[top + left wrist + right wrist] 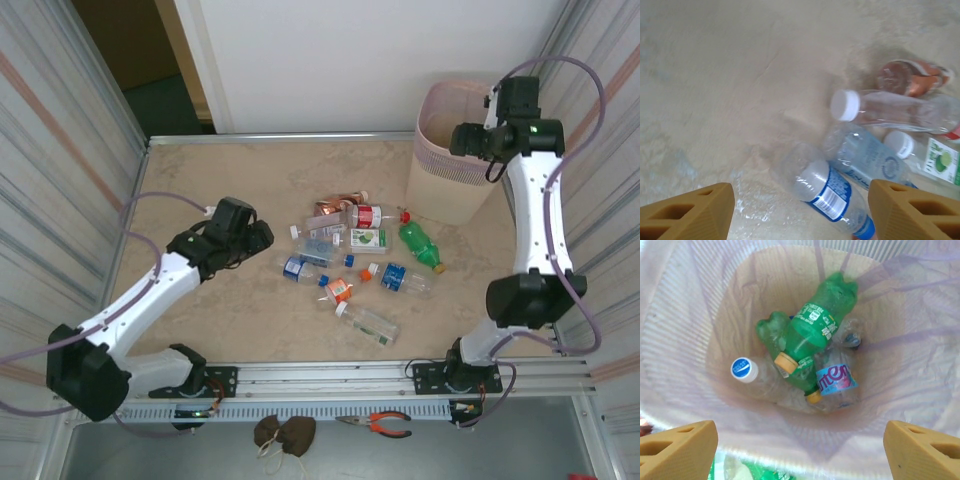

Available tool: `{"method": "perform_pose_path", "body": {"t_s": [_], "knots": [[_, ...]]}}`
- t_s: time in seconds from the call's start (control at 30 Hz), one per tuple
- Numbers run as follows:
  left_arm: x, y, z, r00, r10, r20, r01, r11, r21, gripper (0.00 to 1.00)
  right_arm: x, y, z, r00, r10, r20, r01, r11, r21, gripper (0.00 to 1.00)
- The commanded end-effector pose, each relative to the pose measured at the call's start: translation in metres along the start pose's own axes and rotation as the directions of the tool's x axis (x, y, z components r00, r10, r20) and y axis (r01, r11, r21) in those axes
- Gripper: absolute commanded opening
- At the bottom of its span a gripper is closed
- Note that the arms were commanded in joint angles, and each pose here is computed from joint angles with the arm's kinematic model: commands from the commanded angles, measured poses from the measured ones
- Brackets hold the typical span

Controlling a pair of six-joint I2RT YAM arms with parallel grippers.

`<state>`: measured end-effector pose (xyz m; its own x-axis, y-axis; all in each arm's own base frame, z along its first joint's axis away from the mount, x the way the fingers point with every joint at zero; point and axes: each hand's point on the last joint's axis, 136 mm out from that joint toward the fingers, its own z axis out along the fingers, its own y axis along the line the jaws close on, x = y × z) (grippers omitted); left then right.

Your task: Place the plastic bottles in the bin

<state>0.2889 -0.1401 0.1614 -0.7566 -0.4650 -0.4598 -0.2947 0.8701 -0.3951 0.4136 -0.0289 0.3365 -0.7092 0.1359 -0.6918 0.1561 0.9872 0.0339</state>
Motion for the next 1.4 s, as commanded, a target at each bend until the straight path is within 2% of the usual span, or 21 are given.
{"method": "perform_pose_path", "body": {"t_s": [0.0,0.2,0.37,0.5,0.7,0.97,1.37], "knots": [[0.006,0.010,0.008,0.982,-0.184,-0.036,0.181,0.980,-0.076,0.71,-0.003,0.012,-0.022,0.995,0.037,0.093,-0.031,0.997,-0.066,0.85],[0.036,0.011,0.034,0.923,-0.349,-0.161,0.323,0.931,-0.168,0.70,0.011,0.010,-0.040,0.991,0.047,0.125,-0.036,0.995,-0.091,0.85],[0.049,0.005,0.047,0.879,-0.424,-0.217,0.390,0.902,-0.184,0.74,0.015,0.004,-0.052,0.987,0.056,0.151,-0.043,0.995,-0.091,0.85],[0.054,-0.002,0.058,0.842,-0.482,-0.240,0.448,0.874,-0.187,0.74,0.015,-0.003,-0.057,0.983,0.077,0.166,-0.059,0.992,-0.111,0.86],[0.054,-0.011,0.071,0.812,-0.523,-0.257,0.477,0.850,-0.224,0.74,0.010,-0.015,-0.068,0.976,0.097,0.197,-0.079,0.992,-0.099,0.86],[0.071,-0.005,0.089,0.726,-0.632,-0.271,0.551,0.771,-0.320,0.74,0.007,-0.022,-0.075,0.972,0.097,0.216,-0.081,0.993,-0.083,0.85],[0.096,0.000,0.124,0.600,-0.741,-0.302,0.635,0.671,-0.382,0.71,0.007,-0.025,-0.085,0.968,0.085,0.238,-0.072,0.995,-0.064,0.85]]}}
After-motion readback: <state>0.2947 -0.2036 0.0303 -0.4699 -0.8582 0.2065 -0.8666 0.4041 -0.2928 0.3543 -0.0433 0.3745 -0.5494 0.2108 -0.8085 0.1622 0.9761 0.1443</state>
